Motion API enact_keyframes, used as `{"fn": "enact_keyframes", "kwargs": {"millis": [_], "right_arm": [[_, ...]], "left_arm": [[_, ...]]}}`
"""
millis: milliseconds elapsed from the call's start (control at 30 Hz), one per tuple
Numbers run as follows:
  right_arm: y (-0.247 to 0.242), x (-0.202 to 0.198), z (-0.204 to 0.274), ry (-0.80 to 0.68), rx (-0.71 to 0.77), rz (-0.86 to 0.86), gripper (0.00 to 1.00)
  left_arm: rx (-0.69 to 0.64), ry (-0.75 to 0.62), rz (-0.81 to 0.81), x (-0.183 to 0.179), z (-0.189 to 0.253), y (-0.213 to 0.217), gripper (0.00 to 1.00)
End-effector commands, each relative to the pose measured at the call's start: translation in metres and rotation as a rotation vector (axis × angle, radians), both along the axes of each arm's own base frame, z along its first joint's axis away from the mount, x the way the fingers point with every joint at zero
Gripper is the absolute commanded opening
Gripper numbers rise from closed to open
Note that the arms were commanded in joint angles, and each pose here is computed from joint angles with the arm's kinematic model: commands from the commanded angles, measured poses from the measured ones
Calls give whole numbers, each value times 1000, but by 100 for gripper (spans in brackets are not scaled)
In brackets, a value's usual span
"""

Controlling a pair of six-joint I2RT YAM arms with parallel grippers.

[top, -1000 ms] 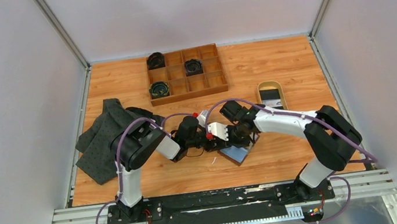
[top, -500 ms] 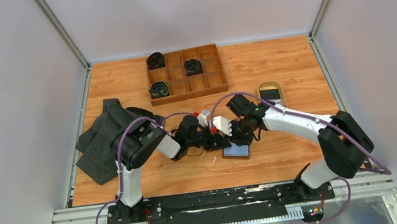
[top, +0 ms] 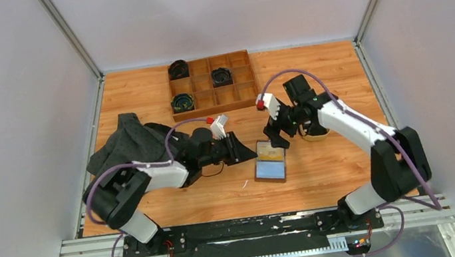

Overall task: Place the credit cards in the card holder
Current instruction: Insert the credit card into the card holder, then close the card holder at the center of the board.

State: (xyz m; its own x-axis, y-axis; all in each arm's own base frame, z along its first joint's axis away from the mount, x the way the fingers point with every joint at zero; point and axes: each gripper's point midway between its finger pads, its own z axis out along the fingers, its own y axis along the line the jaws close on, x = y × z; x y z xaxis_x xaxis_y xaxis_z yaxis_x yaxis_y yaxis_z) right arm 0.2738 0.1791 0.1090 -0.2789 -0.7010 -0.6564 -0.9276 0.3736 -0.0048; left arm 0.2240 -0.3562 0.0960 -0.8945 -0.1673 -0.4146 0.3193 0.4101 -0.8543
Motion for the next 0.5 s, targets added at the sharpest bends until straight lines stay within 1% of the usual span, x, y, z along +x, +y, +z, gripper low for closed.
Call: {"fn": "enact_keyframes", "kwargs": {"millis": [0,100,200,267,467], "right_arm": [[0,29,-10,143,41,-145,90],[-6,39,-20,219,46,-192,89],[-9,38,-35,284,35,-208,88],[-7,32,-46,332,38,-200,87],[-3,11,-62,466,46,-190,75]], "left_arm": [[76,-34,62,-14,-13,33,29],[85,-22,89,-31,-19,53,29],[87,-12,108,-46,-25,66,31],[79,-18,122,-53,-24,71,34],[61,-25,124,-65,-18,66,41]]}}
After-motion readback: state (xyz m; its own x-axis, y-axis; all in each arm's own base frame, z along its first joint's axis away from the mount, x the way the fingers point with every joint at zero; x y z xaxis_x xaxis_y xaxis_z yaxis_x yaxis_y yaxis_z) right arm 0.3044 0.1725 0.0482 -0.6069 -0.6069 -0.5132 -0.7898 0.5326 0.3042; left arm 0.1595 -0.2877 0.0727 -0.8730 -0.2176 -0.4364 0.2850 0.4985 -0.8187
